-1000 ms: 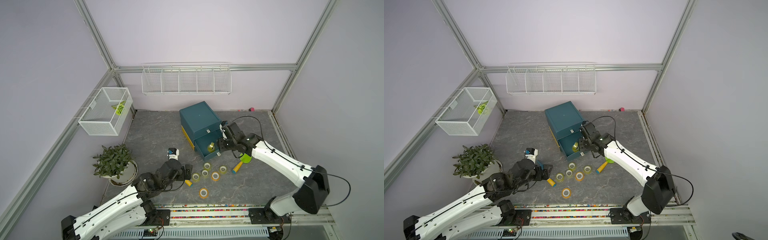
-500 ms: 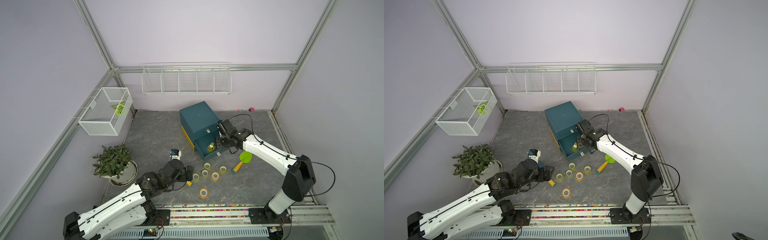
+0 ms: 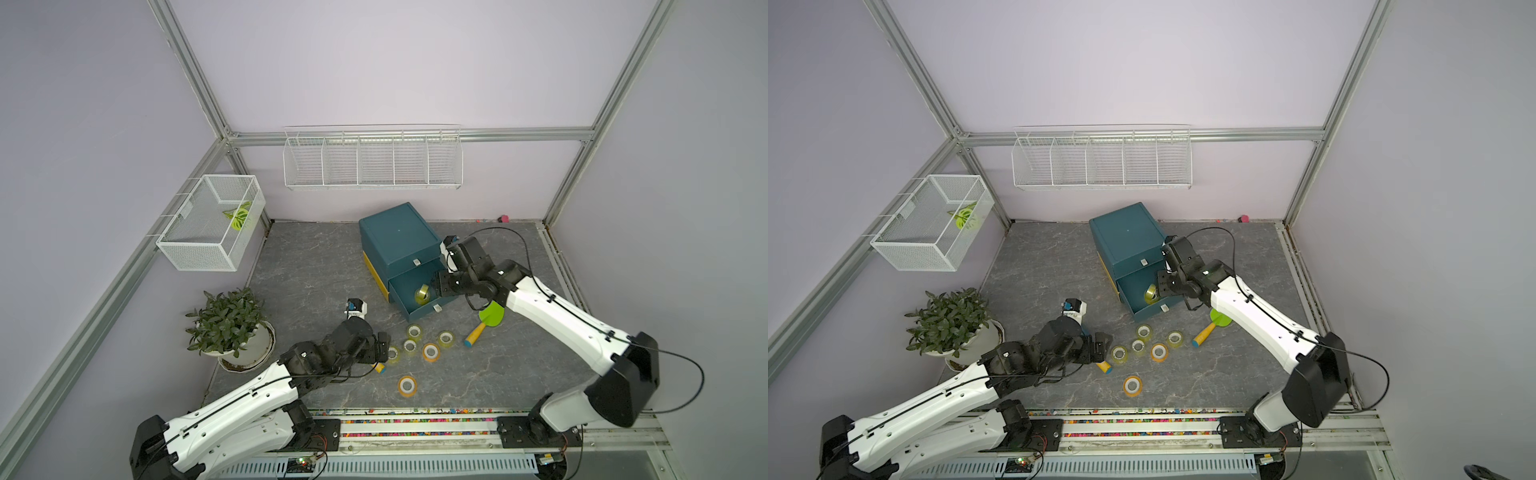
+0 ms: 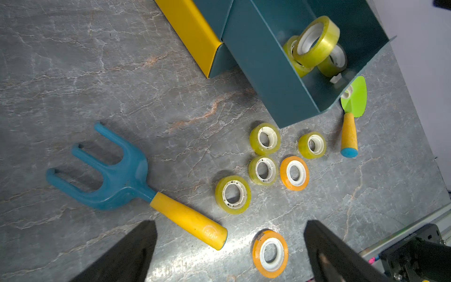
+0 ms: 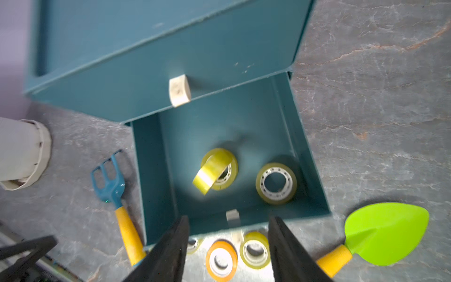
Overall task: Place the transparent tape into the drawer according to color
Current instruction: Place the tape in the drawer, then pick up the tape at the center of the board.
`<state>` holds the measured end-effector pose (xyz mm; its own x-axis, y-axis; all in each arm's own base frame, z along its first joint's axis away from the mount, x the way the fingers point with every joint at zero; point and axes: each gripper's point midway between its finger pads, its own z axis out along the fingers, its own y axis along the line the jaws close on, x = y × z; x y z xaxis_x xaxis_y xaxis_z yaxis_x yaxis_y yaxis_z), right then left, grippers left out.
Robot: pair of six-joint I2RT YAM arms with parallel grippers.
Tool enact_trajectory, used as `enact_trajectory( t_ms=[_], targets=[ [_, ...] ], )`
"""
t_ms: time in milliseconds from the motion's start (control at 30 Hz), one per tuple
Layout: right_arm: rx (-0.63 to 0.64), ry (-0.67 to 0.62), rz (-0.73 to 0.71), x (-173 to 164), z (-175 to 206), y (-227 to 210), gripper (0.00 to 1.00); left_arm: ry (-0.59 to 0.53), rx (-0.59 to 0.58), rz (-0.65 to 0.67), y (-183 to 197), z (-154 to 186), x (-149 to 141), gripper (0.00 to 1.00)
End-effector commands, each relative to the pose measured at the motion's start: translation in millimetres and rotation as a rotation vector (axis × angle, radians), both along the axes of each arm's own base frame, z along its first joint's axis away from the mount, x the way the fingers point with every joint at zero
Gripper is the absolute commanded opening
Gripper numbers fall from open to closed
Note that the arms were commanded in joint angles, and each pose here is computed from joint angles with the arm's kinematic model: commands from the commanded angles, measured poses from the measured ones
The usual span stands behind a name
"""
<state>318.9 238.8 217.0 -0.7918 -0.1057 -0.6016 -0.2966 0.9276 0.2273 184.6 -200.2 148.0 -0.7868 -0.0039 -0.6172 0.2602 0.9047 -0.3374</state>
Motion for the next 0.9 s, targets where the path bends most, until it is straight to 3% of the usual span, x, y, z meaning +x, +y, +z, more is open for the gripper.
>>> enact_trajectory(
  t_ms=[0,233,433,867],
  targets=[
    [0.061,-0.027,0.044,-19.3,11.2,4.8,0.57,-0.002,-0.001,-0.021,-4.4,-0.2,-0.1,1.00],
    [0.112,-0.043,0.138,-69.7,8.6,7.4,0.57,0.008,0.007,-0.026,-7.1,-4.7,0.5,1.00],
    [0.094,0.007,0.155,-104.1,-22.2,-2.2,0.57,0.029,0.016,-0.039,-10.3,-13.6,-0.8,0.99],
    [0.056,0.051,0.085,-124.4,-66.9,-28.1,0.57,0.154,0.150,-0.142,-31.8,-58.4,-2.9,0.91]
  ],
)
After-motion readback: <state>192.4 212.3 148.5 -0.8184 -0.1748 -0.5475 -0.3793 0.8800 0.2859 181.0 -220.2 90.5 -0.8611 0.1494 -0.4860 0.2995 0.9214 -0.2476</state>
